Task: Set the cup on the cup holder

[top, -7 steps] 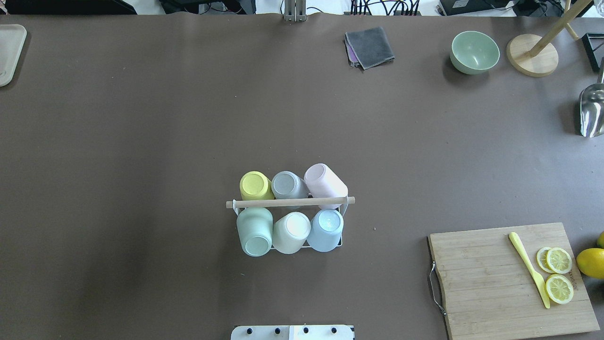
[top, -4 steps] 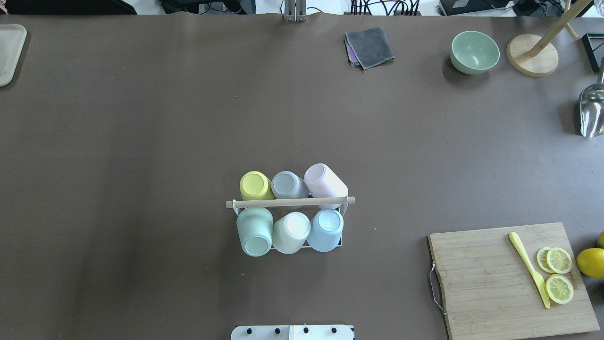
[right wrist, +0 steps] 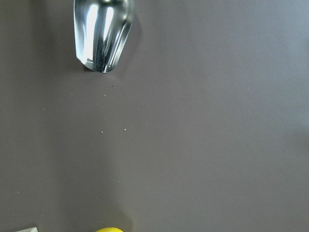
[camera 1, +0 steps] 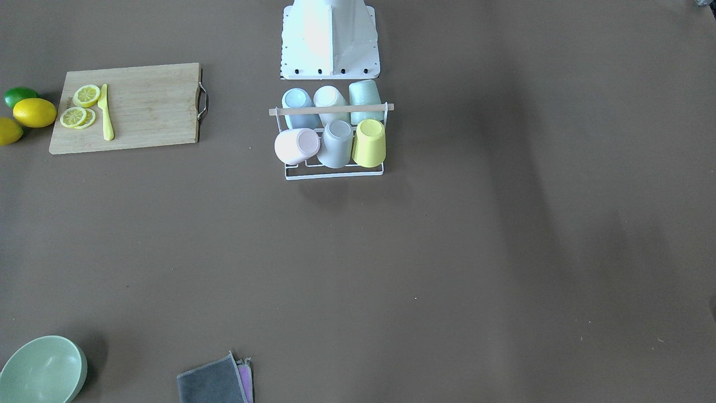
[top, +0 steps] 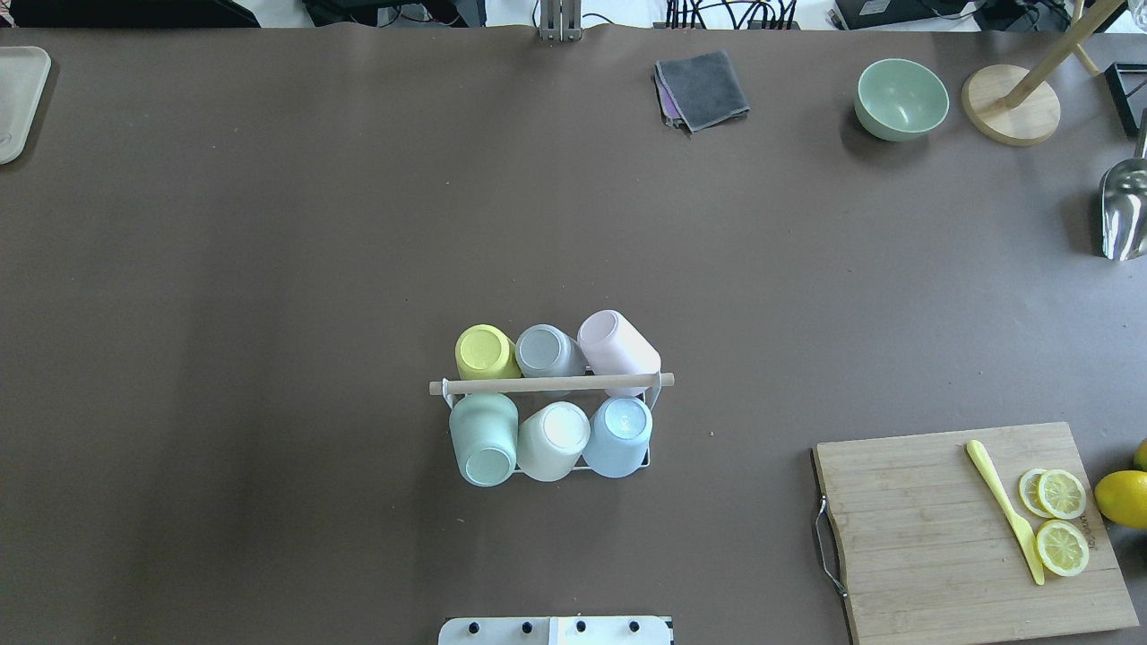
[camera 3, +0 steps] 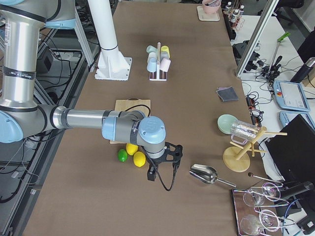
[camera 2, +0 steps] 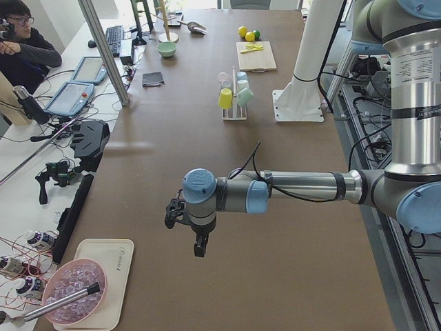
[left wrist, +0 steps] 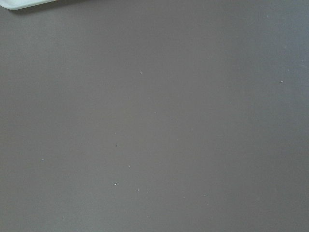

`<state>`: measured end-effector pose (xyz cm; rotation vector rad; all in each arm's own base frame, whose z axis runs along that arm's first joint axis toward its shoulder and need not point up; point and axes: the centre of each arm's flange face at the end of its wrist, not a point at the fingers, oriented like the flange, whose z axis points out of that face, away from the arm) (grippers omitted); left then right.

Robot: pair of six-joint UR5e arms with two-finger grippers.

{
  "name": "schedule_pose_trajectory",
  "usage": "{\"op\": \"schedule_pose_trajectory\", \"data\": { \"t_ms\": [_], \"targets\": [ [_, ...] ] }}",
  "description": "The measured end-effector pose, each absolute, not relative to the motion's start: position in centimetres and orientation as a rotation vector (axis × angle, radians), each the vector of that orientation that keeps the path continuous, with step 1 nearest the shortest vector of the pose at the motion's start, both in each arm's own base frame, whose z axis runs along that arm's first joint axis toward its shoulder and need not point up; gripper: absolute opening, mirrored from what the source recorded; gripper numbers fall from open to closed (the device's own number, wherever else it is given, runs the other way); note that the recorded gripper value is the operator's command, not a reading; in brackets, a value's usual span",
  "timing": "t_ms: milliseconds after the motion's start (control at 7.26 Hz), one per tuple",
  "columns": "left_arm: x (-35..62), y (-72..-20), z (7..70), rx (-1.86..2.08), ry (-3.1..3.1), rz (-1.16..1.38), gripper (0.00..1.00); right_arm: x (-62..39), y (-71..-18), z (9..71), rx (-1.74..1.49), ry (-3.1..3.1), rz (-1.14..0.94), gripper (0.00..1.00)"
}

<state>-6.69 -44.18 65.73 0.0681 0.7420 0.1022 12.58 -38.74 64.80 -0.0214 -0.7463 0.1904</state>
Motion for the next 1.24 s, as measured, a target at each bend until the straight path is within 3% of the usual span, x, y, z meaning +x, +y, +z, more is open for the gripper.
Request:
{"op": "schedule_pose_trajectory", "data": {
  "t_ms": [1240],
  "targets": [
    [-6.65, -45.05, 65.27, 0.081, 0.745, 0.109, 0.99, 12.52, -38.34, 65.11, -0.029, -0.747, 0.191, 1.00]
  ]
}}
